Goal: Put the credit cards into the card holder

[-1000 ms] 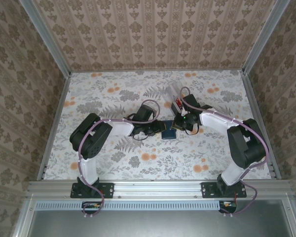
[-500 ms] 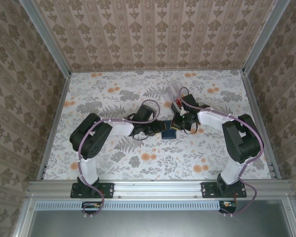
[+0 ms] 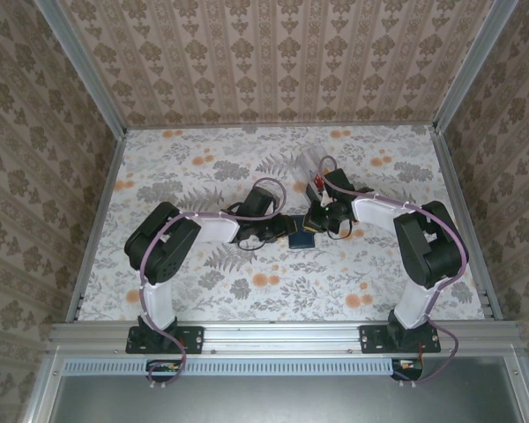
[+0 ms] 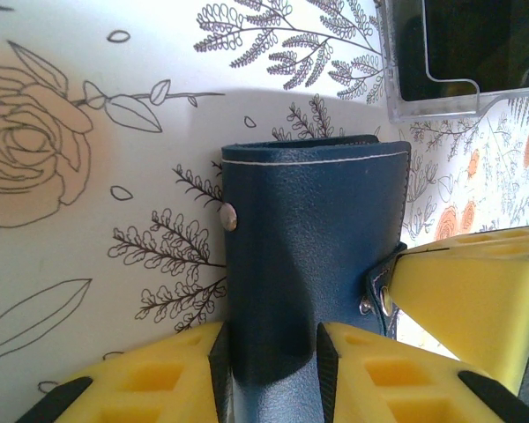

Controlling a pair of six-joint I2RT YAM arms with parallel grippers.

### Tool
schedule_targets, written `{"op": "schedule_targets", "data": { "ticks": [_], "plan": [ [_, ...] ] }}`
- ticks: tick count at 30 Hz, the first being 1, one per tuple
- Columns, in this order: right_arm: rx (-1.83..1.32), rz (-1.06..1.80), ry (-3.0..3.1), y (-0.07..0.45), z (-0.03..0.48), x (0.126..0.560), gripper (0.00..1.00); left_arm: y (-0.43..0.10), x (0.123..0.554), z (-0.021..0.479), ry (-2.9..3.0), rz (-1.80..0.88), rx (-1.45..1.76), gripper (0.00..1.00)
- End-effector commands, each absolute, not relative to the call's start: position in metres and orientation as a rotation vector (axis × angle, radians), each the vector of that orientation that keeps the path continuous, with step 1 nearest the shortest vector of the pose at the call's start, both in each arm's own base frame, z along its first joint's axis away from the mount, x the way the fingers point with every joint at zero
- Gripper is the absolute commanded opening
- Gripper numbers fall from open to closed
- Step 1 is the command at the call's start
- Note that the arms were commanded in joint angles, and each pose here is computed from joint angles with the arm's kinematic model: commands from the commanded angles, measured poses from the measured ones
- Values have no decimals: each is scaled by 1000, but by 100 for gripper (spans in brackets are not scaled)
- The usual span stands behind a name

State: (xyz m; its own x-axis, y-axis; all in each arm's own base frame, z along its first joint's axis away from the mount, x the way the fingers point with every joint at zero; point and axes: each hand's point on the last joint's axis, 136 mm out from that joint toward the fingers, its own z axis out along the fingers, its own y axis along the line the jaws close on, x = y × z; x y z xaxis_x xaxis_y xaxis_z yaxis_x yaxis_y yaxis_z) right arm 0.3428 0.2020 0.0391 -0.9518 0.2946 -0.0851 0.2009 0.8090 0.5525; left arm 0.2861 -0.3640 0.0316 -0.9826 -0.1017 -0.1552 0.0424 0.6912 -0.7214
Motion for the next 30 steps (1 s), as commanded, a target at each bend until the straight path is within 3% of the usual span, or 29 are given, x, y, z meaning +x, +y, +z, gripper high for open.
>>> {"op": "schedule_targets", "data": {
  "ticks": [1, 13, 30],
  "plan": [
    [435, 851, 2868, 202, 23, 335, 6, -360, 273, 19, 2787, -1141, -53, 34],
    [380, 845, 2897, 204, 12, 314, 4, -360, 274, 18, 2791, -1139, -63, 34],
    [48, 518, 2661, 197, -24, 287, 0, -362, 273, 15, 2798, -1157, -101, 31]
  ]
}}
